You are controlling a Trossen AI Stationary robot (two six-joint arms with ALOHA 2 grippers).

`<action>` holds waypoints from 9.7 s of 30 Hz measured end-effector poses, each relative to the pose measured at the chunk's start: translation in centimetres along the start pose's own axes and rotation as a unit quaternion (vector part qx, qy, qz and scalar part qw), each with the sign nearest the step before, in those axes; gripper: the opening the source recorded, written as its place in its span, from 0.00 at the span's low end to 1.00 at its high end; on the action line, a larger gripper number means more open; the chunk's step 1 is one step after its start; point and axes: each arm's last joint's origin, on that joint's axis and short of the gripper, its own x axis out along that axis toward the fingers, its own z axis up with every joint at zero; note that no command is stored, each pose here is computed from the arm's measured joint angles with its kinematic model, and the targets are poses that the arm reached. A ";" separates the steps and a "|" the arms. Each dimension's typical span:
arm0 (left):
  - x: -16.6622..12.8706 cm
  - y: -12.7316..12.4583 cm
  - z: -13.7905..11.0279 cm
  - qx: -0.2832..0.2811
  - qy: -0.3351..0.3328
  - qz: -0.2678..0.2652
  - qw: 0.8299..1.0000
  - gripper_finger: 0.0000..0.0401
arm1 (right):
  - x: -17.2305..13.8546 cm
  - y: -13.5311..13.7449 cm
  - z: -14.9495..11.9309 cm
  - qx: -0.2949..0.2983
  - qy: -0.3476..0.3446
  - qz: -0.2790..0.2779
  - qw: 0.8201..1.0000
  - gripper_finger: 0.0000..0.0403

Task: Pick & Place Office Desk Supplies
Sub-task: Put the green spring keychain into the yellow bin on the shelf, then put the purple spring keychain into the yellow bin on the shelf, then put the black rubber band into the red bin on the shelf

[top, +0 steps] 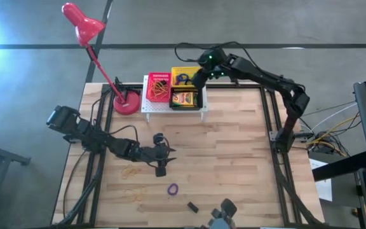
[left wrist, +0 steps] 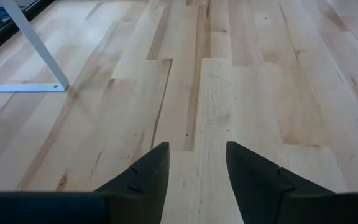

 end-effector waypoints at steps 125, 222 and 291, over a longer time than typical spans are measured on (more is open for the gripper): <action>-2.6 -1.9 2.9 0.119 0.045 0.171 0.977 0.52 | -6.5 21.9 -19.7 -0.173 -0.231 0.182 0.940 0.06; -3.8 -5.8 1.5 -0.025 -0.028 -0.033 0.999 0.44 | -3.7 30.2 -36.7 -0.319 0.007 0.327 0.890 0.04; 0.4 -1.0 2.9 0.157 -0.013 -0.061 0.986 0.00 | 0.0 21.6 -27.8 -0.190 -0.180 0.334 0.905 0.44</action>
